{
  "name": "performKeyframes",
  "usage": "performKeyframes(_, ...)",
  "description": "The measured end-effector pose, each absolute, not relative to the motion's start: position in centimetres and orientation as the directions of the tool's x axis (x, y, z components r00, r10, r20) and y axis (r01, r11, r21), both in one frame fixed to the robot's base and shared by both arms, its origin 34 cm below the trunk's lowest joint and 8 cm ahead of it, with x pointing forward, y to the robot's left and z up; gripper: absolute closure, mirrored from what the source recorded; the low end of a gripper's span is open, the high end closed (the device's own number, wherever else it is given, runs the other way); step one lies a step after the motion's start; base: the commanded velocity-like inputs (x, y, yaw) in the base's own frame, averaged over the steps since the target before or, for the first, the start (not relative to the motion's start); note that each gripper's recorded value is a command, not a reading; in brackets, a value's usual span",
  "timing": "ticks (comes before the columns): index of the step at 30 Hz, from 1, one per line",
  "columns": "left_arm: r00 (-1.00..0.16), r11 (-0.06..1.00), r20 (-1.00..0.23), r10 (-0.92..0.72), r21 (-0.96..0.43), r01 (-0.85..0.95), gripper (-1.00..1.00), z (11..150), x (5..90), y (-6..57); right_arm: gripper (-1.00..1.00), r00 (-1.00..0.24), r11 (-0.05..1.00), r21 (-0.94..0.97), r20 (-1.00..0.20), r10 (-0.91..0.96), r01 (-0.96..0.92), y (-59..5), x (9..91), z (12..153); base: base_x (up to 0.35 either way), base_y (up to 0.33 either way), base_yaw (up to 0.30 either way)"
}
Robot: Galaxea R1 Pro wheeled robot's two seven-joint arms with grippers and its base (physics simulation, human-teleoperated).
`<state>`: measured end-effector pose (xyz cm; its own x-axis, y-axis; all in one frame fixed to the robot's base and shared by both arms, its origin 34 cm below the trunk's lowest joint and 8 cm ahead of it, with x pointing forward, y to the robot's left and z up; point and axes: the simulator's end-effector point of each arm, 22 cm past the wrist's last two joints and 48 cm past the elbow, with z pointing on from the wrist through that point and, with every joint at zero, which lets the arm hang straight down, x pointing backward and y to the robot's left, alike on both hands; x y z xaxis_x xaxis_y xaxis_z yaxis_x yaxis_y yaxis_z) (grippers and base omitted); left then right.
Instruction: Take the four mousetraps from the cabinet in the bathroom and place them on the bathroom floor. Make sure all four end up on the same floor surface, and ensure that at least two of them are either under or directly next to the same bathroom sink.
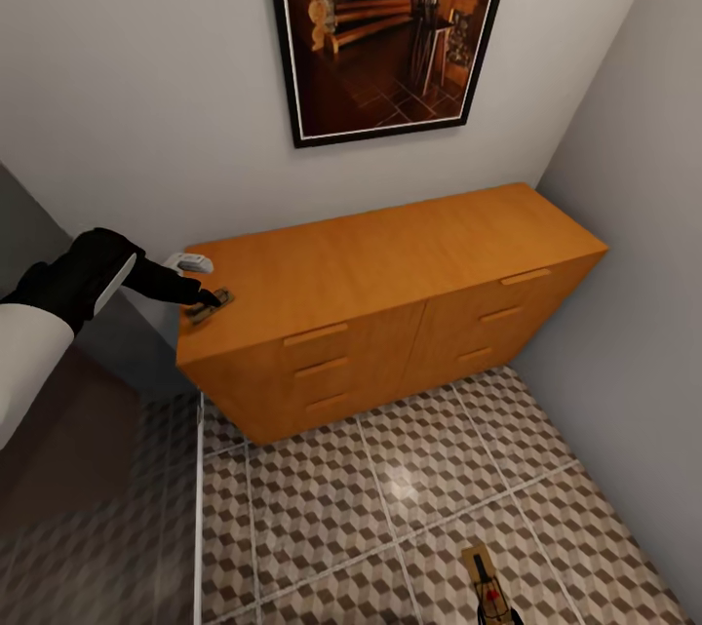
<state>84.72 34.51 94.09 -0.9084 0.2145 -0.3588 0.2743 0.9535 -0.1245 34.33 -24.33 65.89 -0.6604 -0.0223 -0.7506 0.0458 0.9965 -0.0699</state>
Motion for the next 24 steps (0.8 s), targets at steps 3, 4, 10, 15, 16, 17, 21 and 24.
performKeyframes(3,-0.907,0.953,-0.361,0.216,-0.124,0.276,-1.0,94.06,84.76,34.52,1.0,-0.661,0.997,-0.069,-0.75,-0.022,0.046,-24.27,34.33,65.88,0.028,0.0,0.0)
performKeyframes(4,-0.908,0.953,-0.36,0.215,-0.124,0.275,-1.0,94.01,84.73,34.55,1.0,-0.661,0.997,-0.069,-0.75,-0.021,0.046,-24.25,34.33,65.88,0.009,0.0,0.0)
performKeyframes(10,-0.908,0.954,-0.359,0.215,-0.124,0.274,-1.0,93.95,84.71,34.59,1.0,-0.661,0.997,-0.068,-0.75,-0.021,0.046,-24.22,34.31,65.87,0.003,0.0,0.0)
performKeyframes(15,-0.909,0.954,-0.359,0.214,-0.124,0.274,-1.0,93.92,84.7,34.61,1.0,-0.661,0.997,-0.068,-0.75,-0.021,0.046,-24.22,34.31,65.87,0.001,0.0,0.0)
performKeyframes(16,-0.909,0.954,-0.358,0.214,-0.125,0.274,-1.0,93.91,84.69,34.62,1.0,-0.661,0.997,-0.068,-0.75,-0.021,0.046,-24.22,34.32,65.87,0.014,0.0,0.0)
performKeyframes(17,-0.909,0.954,-0.358,0.214,-0.125,0.274,-1.0,93.91,84.69,34.62,1.0,-0.661,0.997,-0.068,-0.75,-0.021,0.046,-24.22,34.33,65.88,0.058,0.0,0.0)
performKeyframes(21,-0.909,0.954,-0.358,0.214,-0.125,0.273,-1.0,93.91,84.67,34.63,1.0,-0.661,0.997,-0.068,-0.75,-0.021,0.046,-24.22,34.32,65.88,0.085,0.0,0.0)
performKeyframes(24,-0.909,0.954,-0.358,0.214,-0.125,0.273,-1.0,93.88,84.66,34.63,1.0,-0.661,0.997,-0.068,-0.75,-0.021,0.046,-24.23,34.3,65.87,0.036,0.0,0.0)
